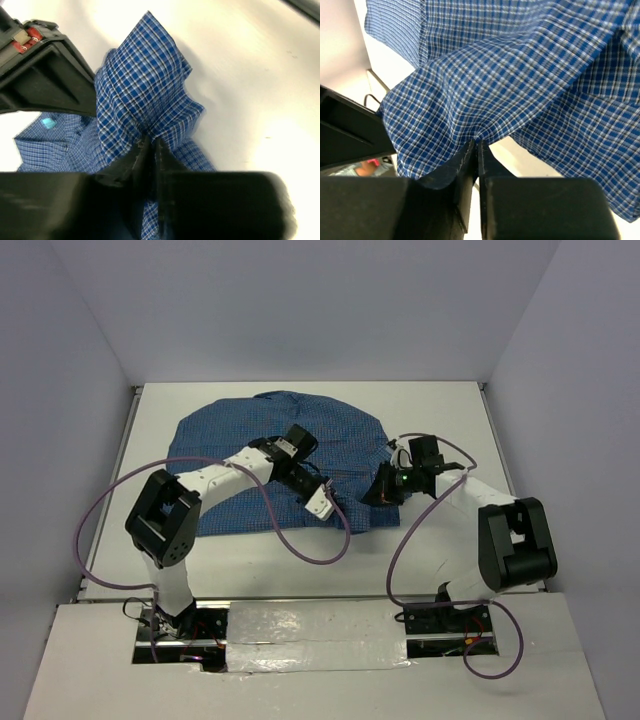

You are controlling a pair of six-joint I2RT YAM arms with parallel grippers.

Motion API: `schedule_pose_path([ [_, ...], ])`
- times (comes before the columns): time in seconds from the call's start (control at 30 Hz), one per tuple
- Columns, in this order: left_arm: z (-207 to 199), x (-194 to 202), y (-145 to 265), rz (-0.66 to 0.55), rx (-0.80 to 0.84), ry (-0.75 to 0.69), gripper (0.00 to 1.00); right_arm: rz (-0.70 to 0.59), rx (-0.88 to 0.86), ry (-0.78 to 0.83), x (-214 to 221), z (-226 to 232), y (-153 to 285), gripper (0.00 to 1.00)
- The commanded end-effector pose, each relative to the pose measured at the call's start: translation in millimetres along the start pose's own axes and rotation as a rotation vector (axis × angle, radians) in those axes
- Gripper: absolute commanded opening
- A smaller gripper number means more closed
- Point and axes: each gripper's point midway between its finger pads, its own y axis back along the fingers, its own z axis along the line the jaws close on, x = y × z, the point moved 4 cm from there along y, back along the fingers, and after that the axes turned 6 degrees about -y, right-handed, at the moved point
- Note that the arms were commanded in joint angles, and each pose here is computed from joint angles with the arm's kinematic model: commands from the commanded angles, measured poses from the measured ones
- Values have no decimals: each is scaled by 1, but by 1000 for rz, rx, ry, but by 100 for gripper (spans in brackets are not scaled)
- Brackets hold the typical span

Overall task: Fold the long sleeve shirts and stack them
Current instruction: Fold the shirt

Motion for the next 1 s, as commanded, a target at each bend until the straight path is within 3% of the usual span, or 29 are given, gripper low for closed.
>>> schedule_pose_path([
  [0.0,-15,-8,-1,-80,75,-46,27,-16,-18,13,0,4,-1,10],
  [0.07,-16,-7,0,-68,82,-57,45,-6,17,-14,-2,-1,-4,12],
  [0.1,-14,-6,2,-51,89,-89,48,-24,62,-21,-5,-6,-4,29],
  [0.2,-37,-2,10,8,208,-148,53,-40,161,-16,-5,-19,0,50],
  [0.33,-52,-6,19,27,249,-170,53,-170,308,55,-9,-26,25,56],
  [0.4,-51,-10,24,47,228,-184,53,-237,282,106,-7,-15,37,67],
  [0.57,-53,-15,29,69,195,-187,54,-283,192,155,17,-2,39,69],
  [0.7,-73,-7,19,162,151,-315,52,-206,141,88,58,-8,14,65],
  [0.73,-97,-1,10,167,170,-313,52,-185,147,77,67,-11,9,65],
  [0.77,-84,-1,6,196,97,-425,52,-173,146,75,72,-11,4,65],
  [0.83,-103,-3,-7,227,65,-508,52,-155,148,85,85,-7,-6,66],
  [0.9,-88,-9,-15,248,-46,-549,52,-152,154,87,88,-8,-12,68],
  [0.97,-86,-3,-18,271,-75,-485,52,-150,175,72,94,-14,-16,69],
])
